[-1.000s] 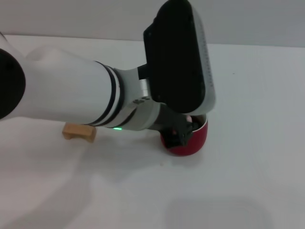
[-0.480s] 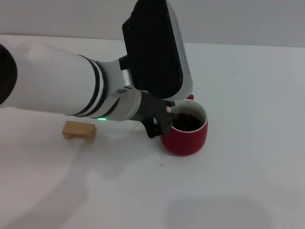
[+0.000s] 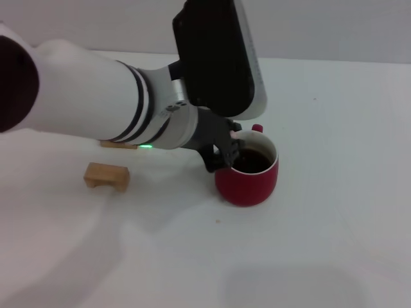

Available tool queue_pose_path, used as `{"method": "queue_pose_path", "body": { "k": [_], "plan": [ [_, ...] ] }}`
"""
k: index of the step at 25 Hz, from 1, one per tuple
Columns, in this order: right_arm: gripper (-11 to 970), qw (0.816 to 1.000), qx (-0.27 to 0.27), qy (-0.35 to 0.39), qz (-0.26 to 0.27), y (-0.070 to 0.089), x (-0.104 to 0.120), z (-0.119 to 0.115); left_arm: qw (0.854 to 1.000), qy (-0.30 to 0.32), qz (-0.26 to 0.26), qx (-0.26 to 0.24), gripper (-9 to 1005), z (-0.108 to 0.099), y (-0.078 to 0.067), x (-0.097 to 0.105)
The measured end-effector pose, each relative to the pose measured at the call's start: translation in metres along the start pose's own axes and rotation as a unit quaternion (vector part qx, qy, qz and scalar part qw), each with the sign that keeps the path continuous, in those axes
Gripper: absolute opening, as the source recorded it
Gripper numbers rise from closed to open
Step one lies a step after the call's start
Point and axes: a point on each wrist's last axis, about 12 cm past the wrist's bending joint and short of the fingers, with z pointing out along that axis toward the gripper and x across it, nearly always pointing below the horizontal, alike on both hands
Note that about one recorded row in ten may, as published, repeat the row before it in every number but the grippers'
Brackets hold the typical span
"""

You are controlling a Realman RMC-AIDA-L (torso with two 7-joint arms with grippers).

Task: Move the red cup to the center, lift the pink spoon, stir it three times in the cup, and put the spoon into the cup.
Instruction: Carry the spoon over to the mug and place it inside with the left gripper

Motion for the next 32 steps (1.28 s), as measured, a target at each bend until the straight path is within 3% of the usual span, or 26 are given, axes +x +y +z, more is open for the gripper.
{"method": "queue_pose_path", "body": {
  "k": [14, 23, 32],
  "plan": [
    [-1, 1.0, -0.001, 0.002, 0.001, 0.001, 0.0, 0.001, 0.999, -0.025, 0.043, 0.021, 170, 0.006, -0.021, -0.024],
    [0, 1.0, -0.004, 0.0, 0.002, 0.003, 0.0, 0.003, 0.999, -0.013, 0.019, 0.025, 170, 0.0, -0.027, -0.008],
    [0, 1.0, -0.005, 0.0, 0.002, 0.003, 0.0, 0.003, 1.0, 0.002, -0.009, 0.006, 169, 0.001, -0.011, 0.007]
  ]
}}
